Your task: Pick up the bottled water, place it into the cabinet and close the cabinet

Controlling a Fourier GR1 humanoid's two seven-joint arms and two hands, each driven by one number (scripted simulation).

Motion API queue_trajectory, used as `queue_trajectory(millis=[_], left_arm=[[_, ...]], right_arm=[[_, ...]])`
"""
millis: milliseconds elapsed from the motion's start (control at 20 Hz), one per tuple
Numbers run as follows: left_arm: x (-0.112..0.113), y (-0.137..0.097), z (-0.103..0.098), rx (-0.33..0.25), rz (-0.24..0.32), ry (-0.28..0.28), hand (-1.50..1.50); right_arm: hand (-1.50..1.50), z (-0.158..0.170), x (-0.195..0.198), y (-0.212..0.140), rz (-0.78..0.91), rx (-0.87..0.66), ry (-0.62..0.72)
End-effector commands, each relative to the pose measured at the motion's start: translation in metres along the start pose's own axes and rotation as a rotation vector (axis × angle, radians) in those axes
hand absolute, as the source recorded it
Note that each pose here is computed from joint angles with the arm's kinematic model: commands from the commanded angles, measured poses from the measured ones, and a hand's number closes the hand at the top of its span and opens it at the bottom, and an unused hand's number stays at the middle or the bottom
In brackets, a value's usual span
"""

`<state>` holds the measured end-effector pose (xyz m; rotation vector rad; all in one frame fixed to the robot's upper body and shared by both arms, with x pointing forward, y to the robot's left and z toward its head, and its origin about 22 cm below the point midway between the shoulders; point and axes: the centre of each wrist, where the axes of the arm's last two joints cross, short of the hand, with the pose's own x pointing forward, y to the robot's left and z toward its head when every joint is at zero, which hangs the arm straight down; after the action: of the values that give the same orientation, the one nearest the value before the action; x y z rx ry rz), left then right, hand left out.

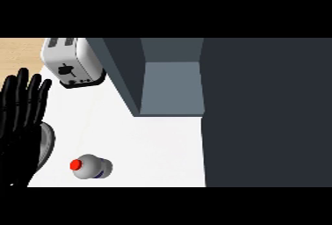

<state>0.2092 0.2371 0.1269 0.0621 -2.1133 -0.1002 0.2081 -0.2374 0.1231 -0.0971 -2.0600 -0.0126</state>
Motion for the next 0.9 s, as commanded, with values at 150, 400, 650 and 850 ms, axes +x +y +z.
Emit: queue_trajectory(millis=[150, 400, 650, 850], left_arm=[[0.021, 0.020, 0.028, -0.194, 0.112, -0.055, -1.50], [0.024, 0.025, 0.055, -0.282, 0.249, 0.230, -1.50], [0.056, 0.043, 0.081, -0.283, 0.258, 0.273, -1.50], [0.064, 0.047, 0.100, -0.273, 0.250, 0.266, -1.50]], right_arm=[[-1.50, 0.003, 0.007, -0.016, -0.035, 0.073, -0.063], [-1.50, 0.036, 0.015, -0.001, -0.155, 0.192, 0.191], [-1.50, 0.067, 0.046, -0.012, -0.162, 0.191, 0.212], [-1.50, 0.080, 0.068, -0.012, -0.166, 0.190, 0.200]])
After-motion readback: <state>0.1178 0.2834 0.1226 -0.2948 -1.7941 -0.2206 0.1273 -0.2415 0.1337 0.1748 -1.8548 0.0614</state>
